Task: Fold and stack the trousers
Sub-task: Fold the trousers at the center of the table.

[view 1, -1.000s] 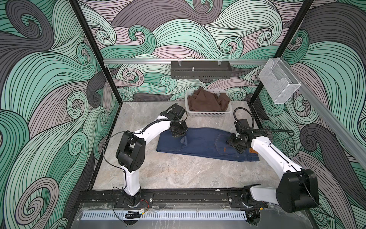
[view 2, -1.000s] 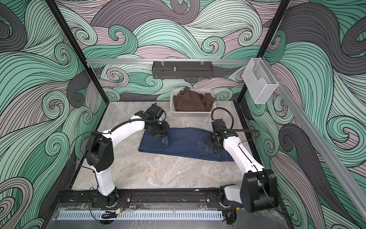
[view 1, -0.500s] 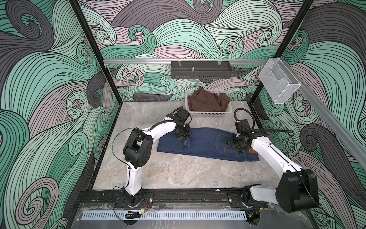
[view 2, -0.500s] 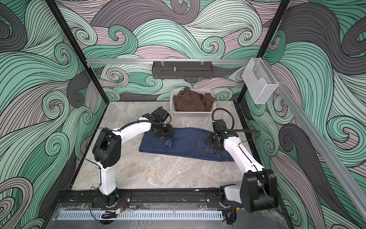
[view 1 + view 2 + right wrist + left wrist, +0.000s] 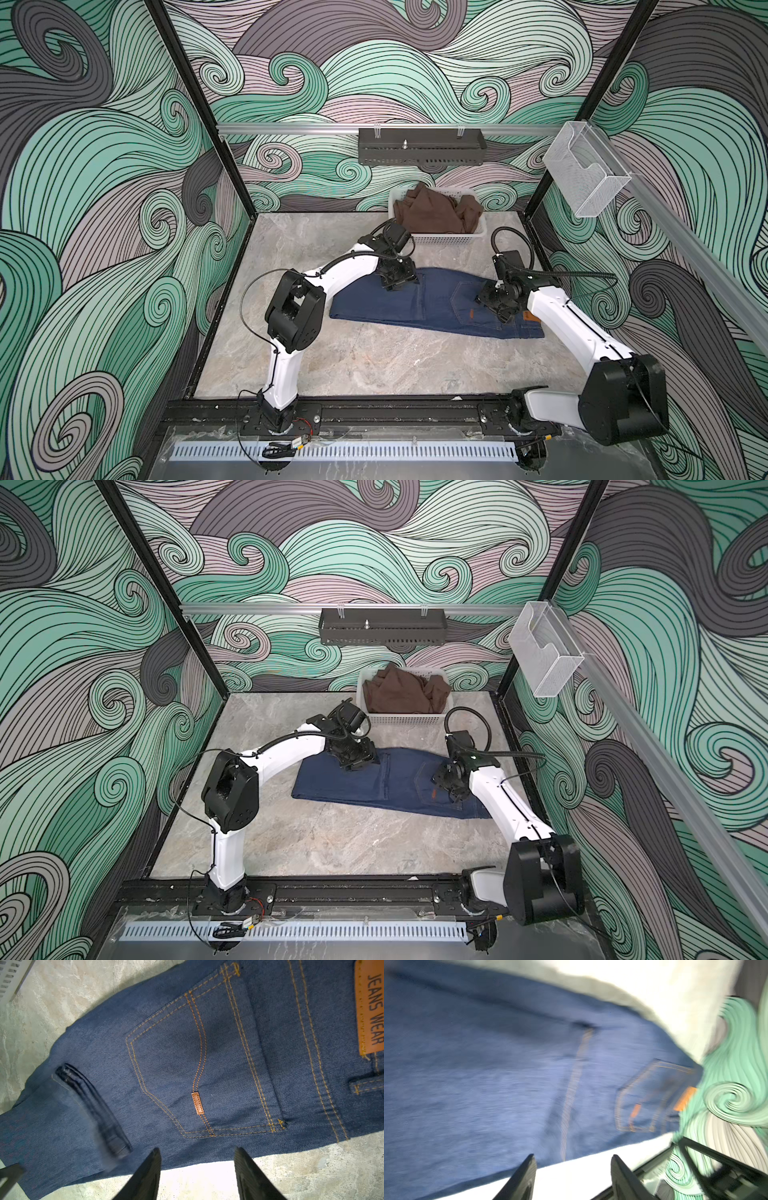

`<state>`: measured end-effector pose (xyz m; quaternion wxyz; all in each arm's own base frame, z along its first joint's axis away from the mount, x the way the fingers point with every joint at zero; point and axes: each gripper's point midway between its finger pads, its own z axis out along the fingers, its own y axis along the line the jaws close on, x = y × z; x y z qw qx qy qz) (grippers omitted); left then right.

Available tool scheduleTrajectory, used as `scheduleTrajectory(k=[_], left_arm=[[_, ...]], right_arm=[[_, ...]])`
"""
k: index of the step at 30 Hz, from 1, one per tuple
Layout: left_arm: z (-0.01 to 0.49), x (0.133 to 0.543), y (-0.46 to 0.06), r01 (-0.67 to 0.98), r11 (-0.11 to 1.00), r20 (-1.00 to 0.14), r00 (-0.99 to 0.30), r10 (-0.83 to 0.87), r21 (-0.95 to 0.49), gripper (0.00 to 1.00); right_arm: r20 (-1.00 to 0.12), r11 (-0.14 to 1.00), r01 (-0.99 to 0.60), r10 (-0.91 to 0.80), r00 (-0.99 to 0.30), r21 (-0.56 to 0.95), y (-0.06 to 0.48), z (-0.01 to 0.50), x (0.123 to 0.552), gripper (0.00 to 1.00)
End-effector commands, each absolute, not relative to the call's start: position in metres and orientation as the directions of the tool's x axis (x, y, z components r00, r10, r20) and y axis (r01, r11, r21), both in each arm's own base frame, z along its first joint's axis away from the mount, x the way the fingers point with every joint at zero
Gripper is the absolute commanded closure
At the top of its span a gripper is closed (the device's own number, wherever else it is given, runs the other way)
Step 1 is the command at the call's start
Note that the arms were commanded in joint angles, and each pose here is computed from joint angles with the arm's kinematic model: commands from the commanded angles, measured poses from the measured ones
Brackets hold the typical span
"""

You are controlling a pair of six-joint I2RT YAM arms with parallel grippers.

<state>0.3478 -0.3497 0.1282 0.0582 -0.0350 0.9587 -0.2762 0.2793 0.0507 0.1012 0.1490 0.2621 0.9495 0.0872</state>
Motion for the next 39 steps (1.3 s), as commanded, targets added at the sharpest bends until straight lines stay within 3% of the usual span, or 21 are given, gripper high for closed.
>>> scheduleTrajectory(k=[1,6,8,10,16,24,31,39], left_arm=[[0.193,0.34,-0.349,0.078,0.813,-0.198,-0.979,-0.046,-0.577,0.37],[0.212,0.348,-0.302,0.095,0.859,-0.285,-0.957,-0.061,-0.504,0.34],[0.207,0.353,-0.275,0.084,0.886,-0.294,-0.954,-0.061,-0.455,0.28],[0.198,0.355,-0.246,0.071,0.914,-0.281,-0.958,-0.049,-0.401,0.2],[0.175,0.357,-0.167,0.031,0.958,-0.169,-0.985,-0.018,-0.284,0.18],[0.126,0.357,-0.112,-0.001,0.955,-0.016,-1.0,-0.006,-0.297,0.23],[0.078,0.354,-0.094,-0.053,0.931,0.122,-0.992,-0.009,-0.361,0.28],[0.052,0.355,-0.093,-0.112,0.892,0.202,-0.979,-0.024,-0.437,0.38]], right_arm=[[-0.24,0.846,0.467,0.525,-0.817,0.259,0.052,0.111,0.278,0.42],[-0.256,0.862,0.429,0.494,-0.831,0.271,0.065,0.119,0.283,0.42],[-0.259,0.869,0.414,0.48,-0.838,0.27,0.072,0.121,0.285,0.42],[-0.257,0.875,0.406,0.47,-0.845,0.266,0.077,0.12,0.286,0.42],[-0.25,0.882,0.396,0.455,-0.855,0.254,0.086,0.114,0.288,0.42],[-0.238,0.885,0.397,0.451,-0.86,0.241,0.087,0.107,0.285,0.42],[-0.242,0.889,0.392,0.444,-0.863,0.236,0.085,0.107,0.283,0.42],[-0.244,0.889,0.39,0.444,-0.862,0.24,0.085,0.107,0.281,0.42]])
